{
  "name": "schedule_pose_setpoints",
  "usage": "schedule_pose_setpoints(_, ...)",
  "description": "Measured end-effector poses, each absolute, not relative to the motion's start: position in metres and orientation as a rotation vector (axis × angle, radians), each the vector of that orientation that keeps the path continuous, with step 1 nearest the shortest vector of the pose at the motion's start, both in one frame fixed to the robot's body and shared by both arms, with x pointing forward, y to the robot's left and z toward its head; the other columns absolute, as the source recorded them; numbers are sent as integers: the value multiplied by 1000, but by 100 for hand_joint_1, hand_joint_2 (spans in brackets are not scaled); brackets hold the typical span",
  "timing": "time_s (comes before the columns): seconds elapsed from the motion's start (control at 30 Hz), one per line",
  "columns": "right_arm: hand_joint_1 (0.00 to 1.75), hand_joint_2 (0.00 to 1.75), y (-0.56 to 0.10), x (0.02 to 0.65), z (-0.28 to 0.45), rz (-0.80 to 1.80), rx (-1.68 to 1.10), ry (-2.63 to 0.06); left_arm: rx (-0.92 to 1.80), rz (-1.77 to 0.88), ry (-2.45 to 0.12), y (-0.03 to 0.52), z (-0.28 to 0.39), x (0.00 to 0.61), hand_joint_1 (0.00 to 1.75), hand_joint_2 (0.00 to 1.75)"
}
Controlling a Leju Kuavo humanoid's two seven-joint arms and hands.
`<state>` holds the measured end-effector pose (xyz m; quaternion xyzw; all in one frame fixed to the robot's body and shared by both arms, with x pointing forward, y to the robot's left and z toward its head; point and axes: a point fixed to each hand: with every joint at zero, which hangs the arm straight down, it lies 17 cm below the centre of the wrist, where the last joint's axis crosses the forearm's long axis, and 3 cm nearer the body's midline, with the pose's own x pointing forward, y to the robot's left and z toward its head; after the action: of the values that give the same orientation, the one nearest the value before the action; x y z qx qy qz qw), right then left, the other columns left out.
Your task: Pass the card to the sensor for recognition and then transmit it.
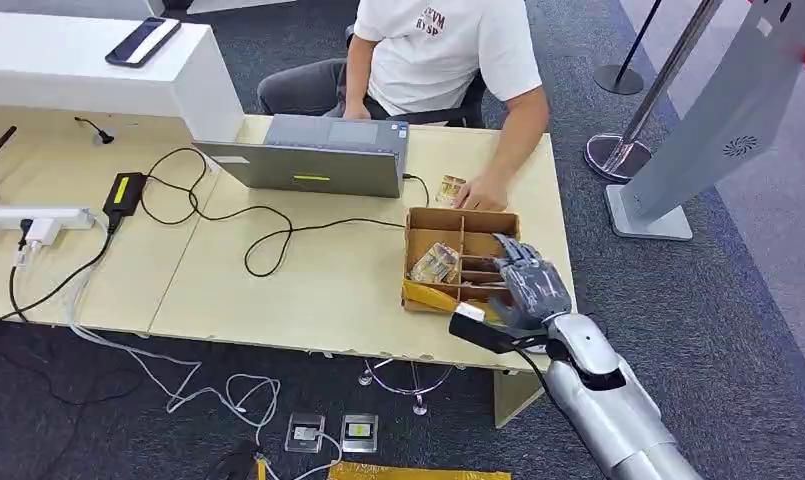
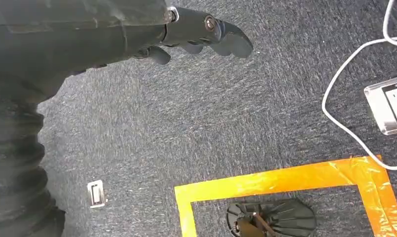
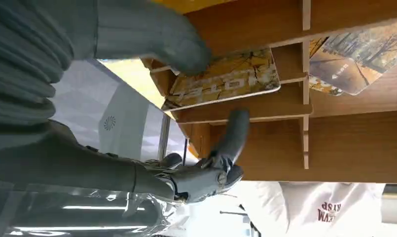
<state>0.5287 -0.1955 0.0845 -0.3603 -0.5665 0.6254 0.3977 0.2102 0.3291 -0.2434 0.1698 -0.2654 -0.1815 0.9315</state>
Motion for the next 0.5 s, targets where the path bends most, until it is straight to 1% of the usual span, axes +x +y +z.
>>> schedule_pose_setpoints(0.5, 175, 175, -198, 530, 83, 1561, -899, -1414, 346, -384, -547, 328, -243, 212, 0, 175)
